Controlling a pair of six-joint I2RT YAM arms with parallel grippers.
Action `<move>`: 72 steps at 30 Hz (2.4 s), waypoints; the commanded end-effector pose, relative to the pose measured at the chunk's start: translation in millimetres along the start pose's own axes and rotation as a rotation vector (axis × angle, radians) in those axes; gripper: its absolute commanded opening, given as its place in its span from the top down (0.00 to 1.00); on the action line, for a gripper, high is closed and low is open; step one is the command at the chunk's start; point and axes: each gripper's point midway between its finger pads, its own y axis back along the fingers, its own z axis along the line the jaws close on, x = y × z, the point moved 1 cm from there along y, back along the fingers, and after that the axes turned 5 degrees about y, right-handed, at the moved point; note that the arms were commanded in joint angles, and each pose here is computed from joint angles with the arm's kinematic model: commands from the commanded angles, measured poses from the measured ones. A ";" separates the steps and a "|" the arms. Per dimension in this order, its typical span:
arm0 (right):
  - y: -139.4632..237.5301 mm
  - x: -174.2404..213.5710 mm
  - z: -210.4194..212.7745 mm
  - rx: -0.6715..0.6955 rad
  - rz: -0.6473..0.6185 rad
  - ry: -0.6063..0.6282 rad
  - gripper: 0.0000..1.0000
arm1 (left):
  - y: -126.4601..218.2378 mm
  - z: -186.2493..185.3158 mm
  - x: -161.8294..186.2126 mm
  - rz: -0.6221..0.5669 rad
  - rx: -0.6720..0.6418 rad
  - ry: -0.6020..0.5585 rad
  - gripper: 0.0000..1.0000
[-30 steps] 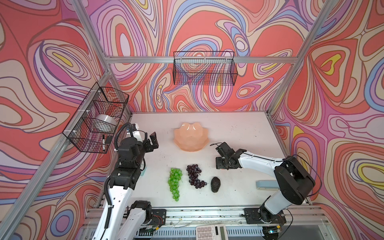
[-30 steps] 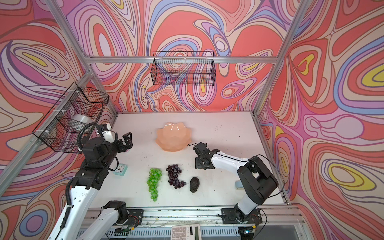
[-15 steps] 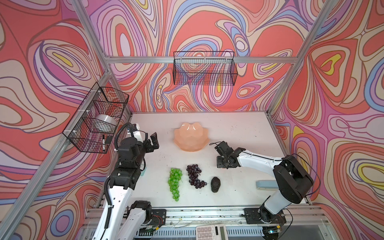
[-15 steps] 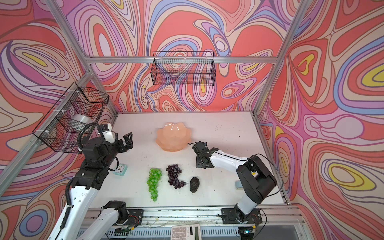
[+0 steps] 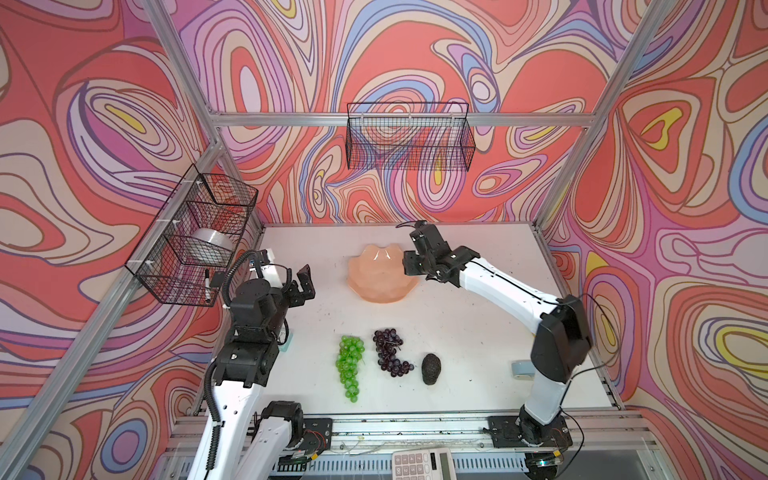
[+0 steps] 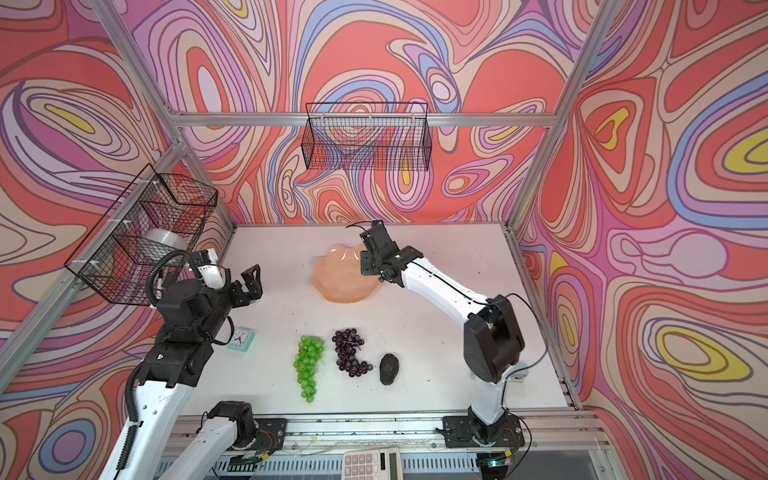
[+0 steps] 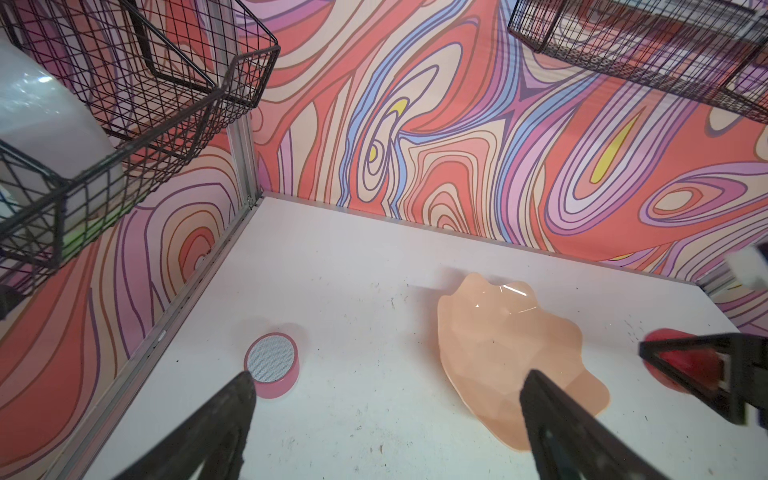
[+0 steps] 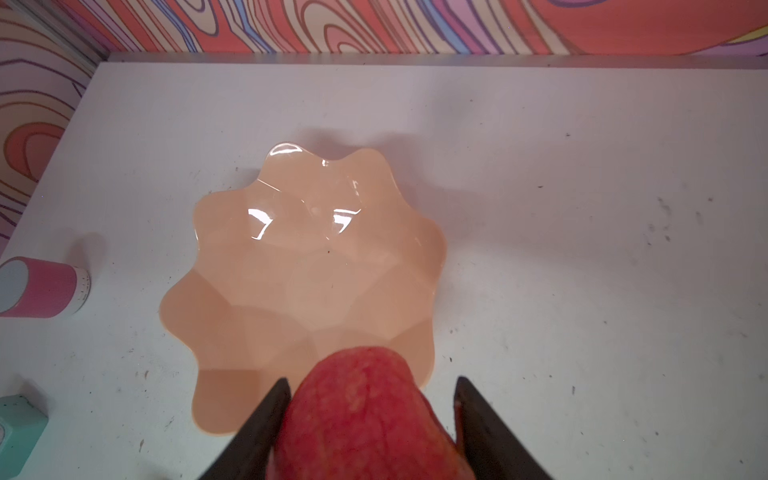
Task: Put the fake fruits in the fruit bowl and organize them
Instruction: 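Carry the red apple with the right gripper over the peach bowl, then release the apple into the bowl while the left gripper reaches the green grapes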
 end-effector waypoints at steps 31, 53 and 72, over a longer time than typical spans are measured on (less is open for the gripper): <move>-169.2 37.7 34.6 -0.018 0.182 0.166 0.32 | 3.7 8.6 2.6 -0.005 -0.036 0.038 0.00; -15.3 -95.1 47.5 -0.171 -0.225 0.063 0.02 | 38.3 -20.1 125.0 0.711 0.004 0.266 0.09; 66.1 -32.4 -81.4 -0.095 -0.216 -0.165 0.02 | 27.6 -37.2 277.5 1.141 -0.139 -0.145 0.00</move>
